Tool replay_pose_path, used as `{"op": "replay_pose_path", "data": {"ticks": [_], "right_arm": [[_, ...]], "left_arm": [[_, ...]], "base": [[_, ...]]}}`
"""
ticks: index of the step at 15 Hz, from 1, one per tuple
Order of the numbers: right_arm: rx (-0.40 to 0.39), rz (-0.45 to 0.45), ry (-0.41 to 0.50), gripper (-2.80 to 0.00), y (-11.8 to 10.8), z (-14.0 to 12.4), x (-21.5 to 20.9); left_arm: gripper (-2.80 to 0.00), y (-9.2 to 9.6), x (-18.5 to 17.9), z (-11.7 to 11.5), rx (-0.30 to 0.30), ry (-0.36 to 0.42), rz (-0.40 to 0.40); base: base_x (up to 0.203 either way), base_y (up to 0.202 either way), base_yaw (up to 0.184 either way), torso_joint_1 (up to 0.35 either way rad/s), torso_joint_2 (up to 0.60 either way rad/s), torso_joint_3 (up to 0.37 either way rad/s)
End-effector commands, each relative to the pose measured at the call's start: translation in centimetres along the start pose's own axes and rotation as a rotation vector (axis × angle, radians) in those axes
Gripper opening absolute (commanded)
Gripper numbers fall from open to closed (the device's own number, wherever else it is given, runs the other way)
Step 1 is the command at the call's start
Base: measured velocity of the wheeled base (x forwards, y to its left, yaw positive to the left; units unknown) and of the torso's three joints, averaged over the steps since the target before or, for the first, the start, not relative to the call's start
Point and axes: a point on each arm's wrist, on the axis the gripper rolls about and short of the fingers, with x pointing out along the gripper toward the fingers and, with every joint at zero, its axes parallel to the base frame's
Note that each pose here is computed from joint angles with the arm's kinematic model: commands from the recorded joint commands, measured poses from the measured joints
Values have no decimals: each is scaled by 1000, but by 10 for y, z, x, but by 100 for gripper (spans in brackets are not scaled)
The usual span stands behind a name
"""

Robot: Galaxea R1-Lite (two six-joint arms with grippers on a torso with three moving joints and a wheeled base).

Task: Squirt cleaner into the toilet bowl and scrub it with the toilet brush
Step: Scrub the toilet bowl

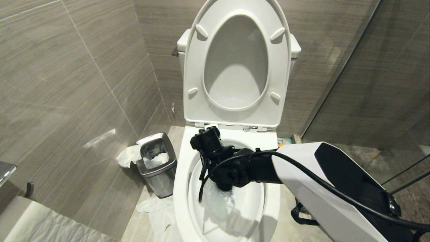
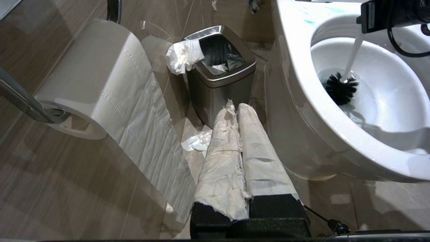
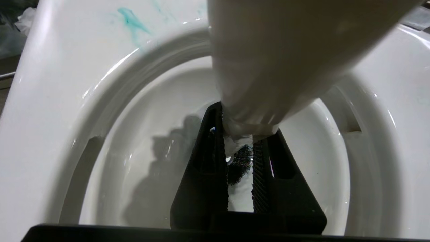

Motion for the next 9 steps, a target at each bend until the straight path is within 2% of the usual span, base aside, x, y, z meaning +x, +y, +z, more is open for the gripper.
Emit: {"op": "replay_pose_path", "data": {"ticks": [1,5,9], "right_arm": [[16,0,-18,-280,-3,10,-7],[80,31,-104,-280,-29,65,-62],[114,67,-154,-280,-63,96,-127]], "left_arm": [[-280,0,0,0,0,1,1],[-280,0,0,0,0,1,-1],[-280,0,0,0,0,1,-1]], "base": [[0,0,0,0,0,0],[0,0,0,0,0,0],[0,0,0,0,0,0]]}}
